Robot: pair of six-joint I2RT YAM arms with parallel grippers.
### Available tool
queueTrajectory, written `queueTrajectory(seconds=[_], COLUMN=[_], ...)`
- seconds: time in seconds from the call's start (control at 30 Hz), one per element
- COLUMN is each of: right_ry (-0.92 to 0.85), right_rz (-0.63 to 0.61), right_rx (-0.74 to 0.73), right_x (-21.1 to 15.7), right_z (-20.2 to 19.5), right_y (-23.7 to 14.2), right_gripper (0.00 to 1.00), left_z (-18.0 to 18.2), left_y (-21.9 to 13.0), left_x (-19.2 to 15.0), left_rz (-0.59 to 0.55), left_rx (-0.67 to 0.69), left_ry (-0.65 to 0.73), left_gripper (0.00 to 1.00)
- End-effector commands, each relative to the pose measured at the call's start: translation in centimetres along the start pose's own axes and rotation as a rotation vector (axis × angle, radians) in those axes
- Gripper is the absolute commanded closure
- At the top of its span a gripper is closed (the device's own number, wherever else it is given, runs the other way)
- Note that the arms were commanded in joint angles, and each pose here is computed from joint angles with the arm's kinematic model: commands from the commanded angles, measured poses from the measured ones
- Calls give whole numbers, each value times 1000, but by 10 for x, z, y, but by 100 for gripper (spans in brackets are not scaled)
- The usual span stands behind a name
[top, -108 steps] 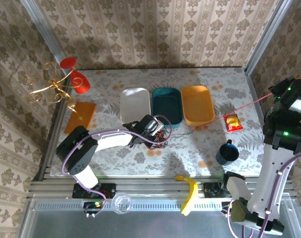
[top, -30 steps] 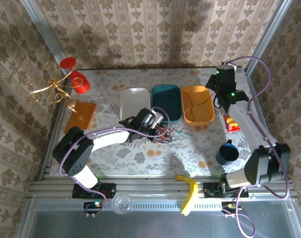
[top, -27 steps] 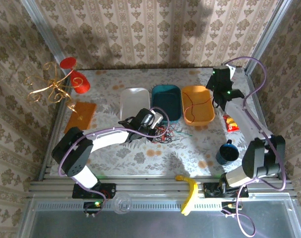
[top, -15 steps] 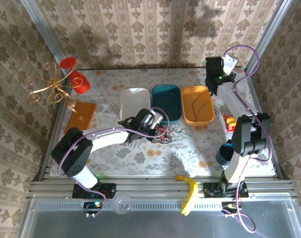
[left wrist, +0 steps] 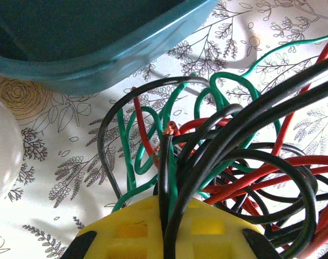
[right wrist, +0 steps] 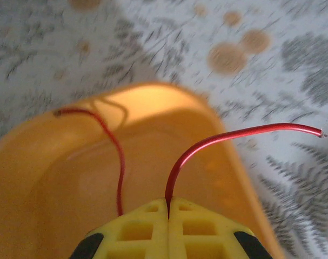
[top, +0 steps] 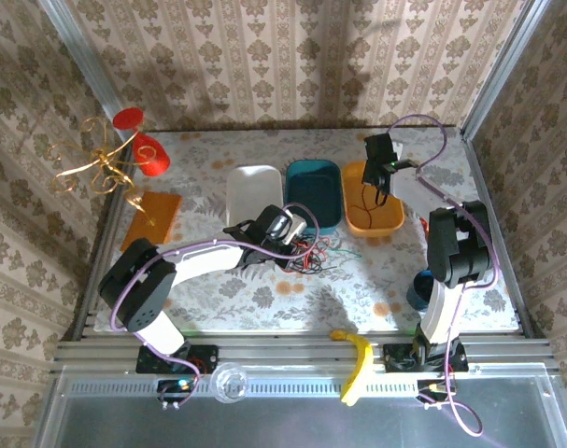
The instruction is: Untangle the cables
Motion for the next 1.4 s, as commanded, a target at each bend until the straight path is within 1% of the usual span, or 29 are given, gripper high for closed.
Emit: queueTrajectory(seconds=[0.0, 0.1, 0.2, 0.23, 0.3, 0.37, 0.5, 0.6, 0.73, 0.83, 0.87, 0.97, 1.07, 1.2, 1.37], right_ry=[4, -5, -16, -18, -14, -12, -3, 12, 59, 49, 29, -68, -140, -163, -170], right_rz=[90, 156, 212, 227, 234, 234, 219, 188, 126, 127, 141, 225, 331, 434, 500], right_rx=[113, 125, 144, 155, 186, 229, 277, 281, 281, 351, 400, 623, 768, 853, 861], right_x=[-18, -29, -34, -34, -31, -28, -23, -17, -13, -29, -39, -81, -120, -151, -179], right_z=[18, 24, 32, 35, 40, 46, 50, 44, 30, 35, 41, 71, 85, 83, 72], right_y=[7, 18, 26, 27, 23, 18, 2, -15, -48, -78, -88, -123, -150, -166, -163], right_gripper=[100, 100, 99, 91, 70, 62, 55, 54, 53, 53, 53, 53, 55, 58, 61], left_z=[-2, -4, -5, -5, -5, -5, -5, -5, -6, -8, -9, -11, -13, -13, -14], left_y=[0, -1, -1, -1, -1, -1, 0, 0, 1, 2, 3, 2, 1, 1, 1], left_x=[8, 10, 13, 13, 14, 14, 14, 16, 16, 15, 14, 14, 15, 13, 11], left_rz=[-2, -5, -10, -11, -13, -13, -16, -19, -23, -24, -24, -37, -45, -42, -37], left_rx=[-26, -33, -38, -38, -37, -36, -35, -34, -43, -56, -59, -69, -82, -88, -92], left_ry=[-5, -2, -2, -2, -5, -8, -7, -3, -4, 0, 4, 11, 15, 12, 6], left_gripper=[100, 100, 100, 100, 100, 100, 100, 100, 100, 100, 100, 100, 100, 100, 100])
Point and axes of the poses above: each hand's point on the last joint's axis, 136 mm out from that joint toward the fingers, its own y axis out along the fingers, its own z axis along the line the jaws close on, x = y × z, the point moved 1 cm from there along -y, back along the fingers, and after that the axes turned 3 degrees about y, right-handed, at the moved point
